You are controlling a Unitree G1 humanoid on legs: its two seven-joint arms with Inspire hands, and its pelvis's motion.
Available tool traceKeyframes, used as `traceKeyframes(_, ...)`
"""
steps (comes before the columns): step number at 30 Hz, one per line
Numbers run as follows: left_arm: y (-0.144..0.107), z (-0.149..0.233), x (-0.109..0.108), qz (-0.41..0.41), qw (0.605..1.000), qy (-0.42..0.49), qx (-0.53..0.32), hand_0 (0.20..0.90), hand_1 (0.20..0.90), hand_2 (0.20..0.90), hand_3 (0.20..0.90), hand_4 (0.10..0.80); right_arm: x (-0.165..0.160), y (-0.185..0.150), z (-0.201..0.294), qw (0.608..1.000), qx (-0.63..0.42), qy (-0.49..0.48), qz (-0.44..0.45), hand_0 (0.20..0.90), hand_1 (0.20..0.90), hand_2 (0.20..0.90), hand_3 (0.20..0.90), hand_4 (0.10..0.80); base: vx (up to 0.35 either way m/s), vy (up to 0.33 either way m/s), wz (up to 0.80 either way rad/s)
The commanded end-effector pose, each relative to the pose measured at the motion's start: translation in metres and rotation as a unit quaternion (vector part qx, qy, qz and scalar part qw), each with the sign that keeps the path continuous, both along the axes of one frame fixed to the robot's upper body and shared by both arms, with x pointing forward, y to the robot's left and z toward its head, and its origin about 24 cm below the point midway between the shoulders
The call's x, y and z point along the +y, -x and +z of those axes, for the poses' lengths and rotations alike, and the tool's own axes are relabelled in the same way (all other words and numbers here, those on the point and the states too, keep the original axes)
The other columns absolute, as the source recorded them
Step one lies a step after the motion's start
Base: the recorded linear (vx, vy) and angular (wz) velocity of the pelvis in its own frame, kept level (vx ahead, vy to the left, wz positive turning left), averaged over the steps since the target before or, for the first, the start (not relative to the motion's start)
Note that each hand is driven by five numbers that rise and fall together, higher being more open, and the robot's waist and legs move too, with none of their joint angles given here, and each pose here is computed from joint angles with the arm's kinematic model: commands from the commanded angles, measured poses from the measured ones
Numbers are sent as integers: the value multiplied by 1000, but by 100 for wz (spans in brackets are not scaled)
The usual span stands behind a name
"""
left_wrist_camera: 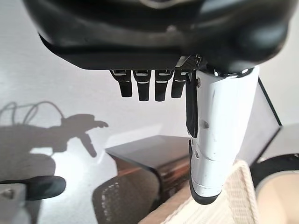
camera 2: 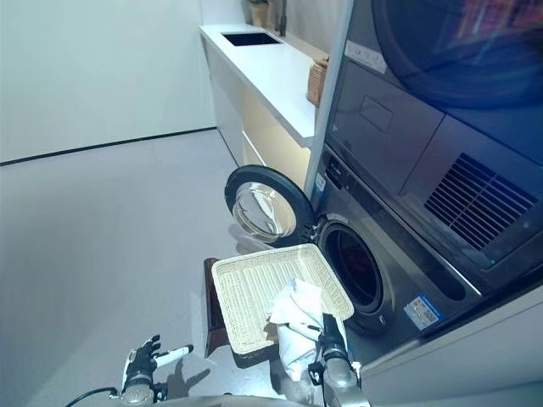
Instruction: Pick up the clothes and place them into the washing machine
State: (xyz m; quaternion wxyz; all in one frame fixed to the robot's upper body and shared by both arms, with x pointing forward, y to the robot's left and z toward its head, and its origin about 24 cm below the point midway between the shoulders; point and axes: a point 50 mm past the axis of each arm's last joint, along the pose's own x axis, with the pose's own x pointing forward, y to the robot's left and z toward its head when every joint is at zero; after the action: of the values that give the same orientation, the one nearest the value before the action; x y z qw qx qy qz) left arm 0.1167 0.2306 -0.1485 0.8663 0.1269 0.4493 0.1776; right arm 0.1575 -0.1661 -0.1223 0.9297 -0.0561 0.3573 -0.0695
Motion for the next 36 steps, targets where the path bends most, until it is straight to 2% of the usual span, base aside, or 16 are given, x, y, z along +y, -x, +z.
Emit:
traceKeyframes(1, -4, 10, 28, -11, 999, -43, -18, 900, 900, 900, 900, 800, 2, -44, 41, 990, -140, -32, -13, 200, 200, 200, 200, 300, 138, 97, 2)
traceKeyframes(6, 7, 8, 34, -11, 999, -49, 5, 900, 900, 900, 900, 800, -8, -39, 37, 991, -129, -27, -30, 200, 200, 200, 200, 300, 369, -25, -7)
traceKeyframes(10, 3, 9, 35, -8, 999, -52, -2, 900, 900, 900, 900, 800, -8, -39, 36, 992, -124, -24, -28, 200, 200, 200, 200, 300, 315, -88, 25)
traceKeyframes(18, -9, 9, 17, -20, 999, -33, -32, 900, 900, 900, 900, 800, -9, -41, 44, 989, -147, -28, -8, 200, 200, 200, 200, 300, 252, -160, 58)
traceKeyframes(23, -31, 17, 3, -39, 996, -6, -83, 900, 900, 900, 900, 800, -5, -48, 49, 987, -159, -28, 20, 200, 200, 200, 200, 300, 111, -206, 11)
traceKeyframes(30, -18, 11, 5, -22, 998, -10, -59, 900, 900, 900, 900, 800, 13, -71, 58, 982, -178, -25, 55, 200, 200, 200, 200, 300, 166, -53, -33)
traceKeyframes(36, -11, 6, 2, -27, 999, -17, -27, 900, 900, 900, 900, 800, 21, -73, 60, 981, -181, -24, 67, 200, 200, 200, 200, 300, 161, 115, -10)
